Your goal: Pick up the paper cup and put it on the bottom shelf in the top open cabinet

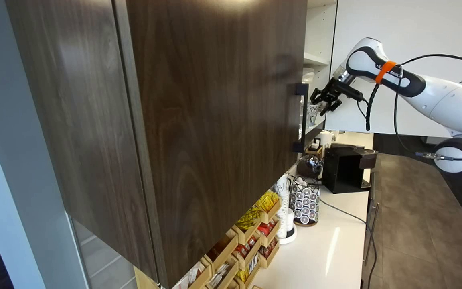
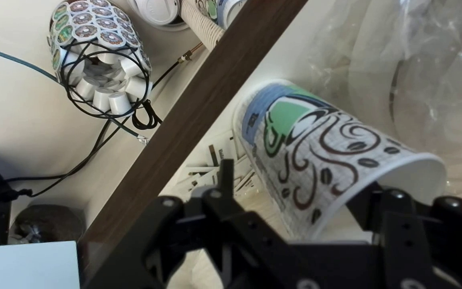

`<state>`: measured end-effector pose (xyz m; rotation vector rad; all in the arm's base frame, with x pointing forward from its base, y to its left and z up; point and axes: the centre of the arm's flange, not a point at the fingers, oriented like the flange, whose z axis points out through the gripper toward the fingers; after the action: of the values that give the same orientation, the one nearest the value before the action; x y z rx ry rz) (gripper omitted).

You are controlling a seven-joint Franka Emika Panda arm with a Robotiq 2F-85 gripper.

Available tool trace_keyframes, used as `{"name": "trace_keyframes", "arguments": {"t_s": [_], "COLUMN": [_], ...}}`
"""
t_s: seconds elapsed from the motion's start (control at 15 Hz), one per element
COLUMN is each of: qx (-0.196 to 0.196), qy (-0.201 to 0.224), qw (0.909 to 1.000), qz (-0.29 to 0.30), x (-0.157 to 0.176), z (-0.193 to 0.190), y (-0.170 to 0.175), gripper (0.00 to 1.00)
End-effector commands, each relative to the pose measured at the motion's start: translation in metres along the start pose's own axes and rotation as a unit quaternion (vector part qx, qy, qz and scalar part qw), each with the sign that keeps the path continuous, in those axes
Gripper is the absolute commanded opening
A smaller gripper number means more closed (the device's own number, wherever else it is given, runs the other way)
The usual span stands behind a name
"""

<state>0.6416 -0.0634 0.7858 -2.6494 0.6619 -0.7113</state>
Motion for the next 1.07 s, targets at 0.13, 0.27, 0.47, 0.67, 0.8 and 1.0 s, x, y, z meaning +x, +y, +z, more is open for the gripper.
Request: {"name": "trace_keyframes", "arguments": {"t_s": [0.13, 0.27, 0.47, 0.67, 0.8, 1.0], "qx": [0.024, 0.032, 0.039, 0.045, 0.056, 0.052], "qy": [0.023, 0.038, 0.058, 0.077, 0.094, 0.115], "qw": [0.9995, 0.9988, 0.9975, 0.9959, 0.9936, 0.9898], "qz": [0.000, -0.003, -0.005, -0.011, -0.028, -0.066], "x": [0.021, 0.021, 0.021, 0.020, 0.014, -0.003], "z": [-0.009, -0.016, -0.026, -0.036, -0.050, -0.070], "y": [-0.012, -0.013, -0.012, -0.012, -0.009, -0.002], "gripper": [1.00, 1.00, 1.00, 1.00, 1.00, 1.00]}}
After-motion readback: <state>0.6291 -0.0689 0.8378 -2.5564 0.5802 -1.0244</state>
